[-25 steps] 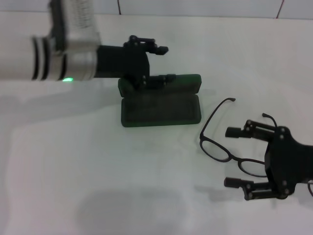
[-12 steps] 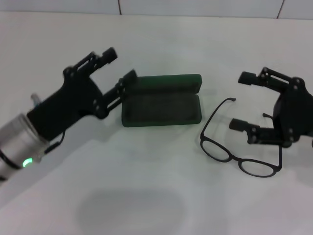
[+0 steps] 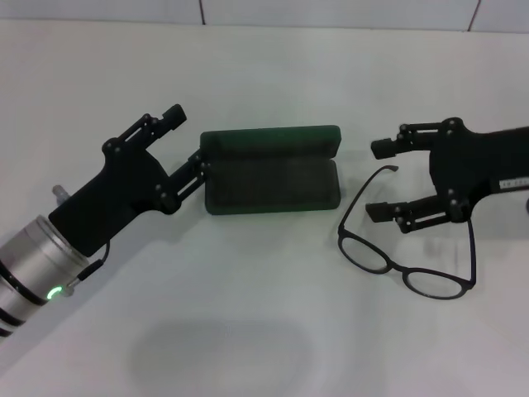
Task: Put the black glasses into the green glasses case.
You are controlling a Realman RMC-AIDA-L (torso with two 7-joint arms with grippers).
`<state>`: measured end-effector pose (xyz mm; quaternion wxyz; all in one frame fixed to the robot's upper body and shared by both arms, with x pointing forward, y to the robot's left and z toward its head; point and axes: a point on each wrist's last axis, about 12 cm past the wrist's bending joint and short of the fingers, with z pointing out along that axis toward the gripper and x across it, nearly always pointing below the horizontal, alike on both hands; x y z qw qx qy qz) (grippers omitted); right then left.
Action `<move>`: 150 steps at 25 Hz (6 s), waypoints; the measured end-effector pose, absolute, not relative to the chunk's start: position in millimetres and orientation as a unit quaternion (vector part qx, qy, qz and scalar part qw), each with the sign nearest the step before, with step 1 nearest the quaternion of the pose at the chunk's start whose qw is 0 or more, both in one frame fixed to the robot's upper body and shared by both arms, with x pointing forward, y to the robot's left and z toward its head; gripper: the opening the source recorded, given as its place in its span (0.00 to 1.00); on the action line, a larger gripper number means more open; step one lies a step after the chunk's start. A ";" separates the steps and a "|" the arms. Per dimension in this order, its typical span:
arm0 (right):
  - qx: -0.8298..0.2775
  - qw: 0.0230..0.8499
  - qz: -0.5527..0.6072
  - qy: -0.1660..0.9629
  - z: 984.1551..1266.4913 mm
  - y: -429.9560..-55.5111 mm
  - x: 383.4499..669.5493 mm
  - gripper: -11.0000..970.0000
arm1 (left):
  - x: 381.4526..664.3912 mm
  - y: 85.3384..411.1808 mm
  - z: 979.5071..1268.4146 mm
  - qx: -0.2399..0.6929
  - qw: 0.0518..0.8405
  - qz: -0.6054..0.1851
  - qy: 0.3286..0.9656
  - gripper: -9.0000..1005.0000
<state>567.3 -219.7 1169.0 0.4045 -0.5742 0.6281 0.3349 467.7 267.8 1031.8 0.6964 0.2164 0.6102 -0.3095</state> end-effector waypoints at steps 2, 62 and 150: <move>-0.572 0.363 0.308 0.668 1181.0 -217.6 567.5 0.86 | 468.7 267.5 1030.2 0.214 0.694 -0.307 0.616 0.65; -0.618 0.160 0.145 0.756 1173.7 -137.6 571.9 0.57 | 473.9 268.7 1020.2 0.219 0.690 -0.255 0.642 0.65; -0.638 0.481 0.355 0.485 1104.6 -220.4 522.4 0.12 | 521.1 255.6 1093.8 0.245 0.501 -0.564 0.609 0.65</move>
